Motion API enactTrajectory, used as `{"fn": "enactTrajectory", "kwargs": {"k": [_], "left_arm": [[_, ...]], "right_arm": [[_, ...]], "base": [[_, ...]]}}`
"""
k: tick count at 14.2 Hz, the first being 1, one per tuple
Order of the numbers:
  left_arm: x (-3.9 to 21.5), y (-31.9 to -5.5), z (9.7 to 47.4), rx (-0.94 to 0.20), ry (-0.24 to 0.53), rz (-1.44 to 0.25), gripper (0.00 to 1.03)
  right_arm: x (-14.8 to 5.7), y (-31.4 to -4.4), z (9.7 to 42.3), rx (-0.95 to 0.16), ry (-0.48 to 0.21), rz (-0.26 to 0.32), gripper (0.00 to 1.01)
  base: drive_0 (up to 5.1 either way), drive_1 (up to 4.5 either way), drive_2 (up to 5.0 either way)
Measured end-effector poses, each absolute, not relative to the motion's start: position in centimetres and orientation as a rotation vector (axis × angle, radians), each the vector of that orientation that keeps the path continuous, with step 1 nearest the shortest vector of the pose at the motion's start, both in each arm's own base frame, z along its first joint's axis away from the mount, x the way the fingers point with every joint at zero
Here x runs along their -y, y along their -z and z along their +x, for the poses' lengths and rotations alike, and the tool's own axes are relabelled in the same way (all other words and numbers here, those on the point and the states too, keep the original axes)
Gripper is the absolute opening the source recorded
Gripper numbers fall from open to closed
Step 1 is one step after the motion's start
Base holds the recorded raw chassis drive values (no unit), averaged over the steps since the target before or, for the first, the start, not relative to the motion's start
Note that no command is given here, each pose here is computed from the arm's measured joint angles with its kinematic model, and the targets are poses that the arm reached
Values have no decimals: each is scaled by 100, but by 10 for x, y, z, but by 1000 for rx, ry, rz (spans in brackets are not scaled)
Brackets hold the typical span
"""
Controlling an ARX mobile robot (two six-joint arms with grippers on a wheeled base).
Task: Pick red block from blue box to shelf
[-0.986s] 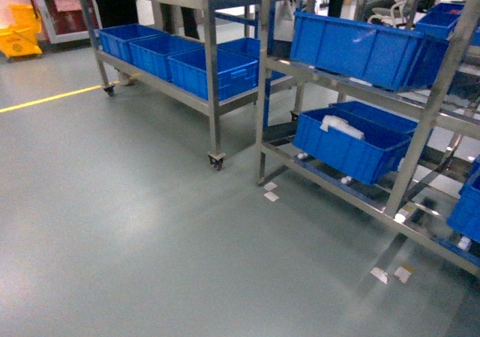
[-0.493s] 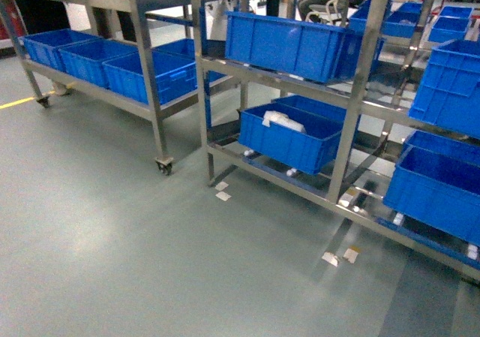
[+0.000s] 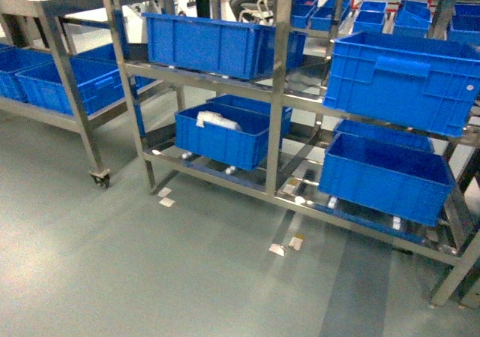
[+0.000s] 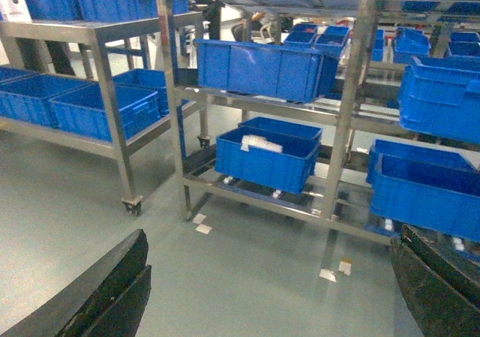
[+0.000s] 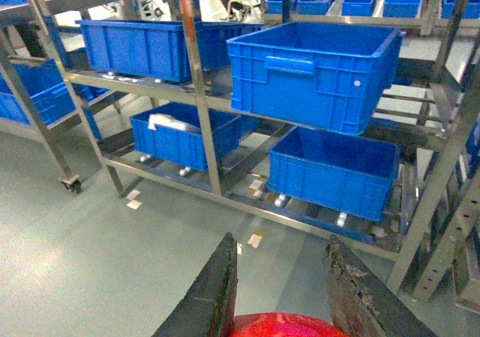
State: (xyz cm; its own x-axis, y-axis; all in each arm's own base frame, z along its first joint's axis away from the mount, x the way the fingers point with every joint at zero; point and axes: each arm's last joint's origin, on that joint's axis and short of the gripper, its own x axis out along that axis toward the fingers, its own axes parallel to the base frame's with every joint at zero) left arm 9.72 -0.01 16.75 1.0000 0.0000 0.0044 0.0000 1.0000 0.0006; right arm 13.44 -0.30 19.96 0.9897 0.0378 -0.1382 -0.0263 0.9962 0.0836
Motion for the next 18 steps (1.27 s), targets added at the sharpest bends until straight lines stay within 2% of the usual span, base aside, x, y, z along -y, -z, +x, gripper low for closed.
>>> {"fn": "enactTrajectory", "kwargs": {"k": [18], "left_arm": [[0, -168, 97, 5, 0, 1, 98]], "right_arm": [[3, -200, 134, -141, -32, 82, 28]], "base": [[-159, -159, -159]]}}
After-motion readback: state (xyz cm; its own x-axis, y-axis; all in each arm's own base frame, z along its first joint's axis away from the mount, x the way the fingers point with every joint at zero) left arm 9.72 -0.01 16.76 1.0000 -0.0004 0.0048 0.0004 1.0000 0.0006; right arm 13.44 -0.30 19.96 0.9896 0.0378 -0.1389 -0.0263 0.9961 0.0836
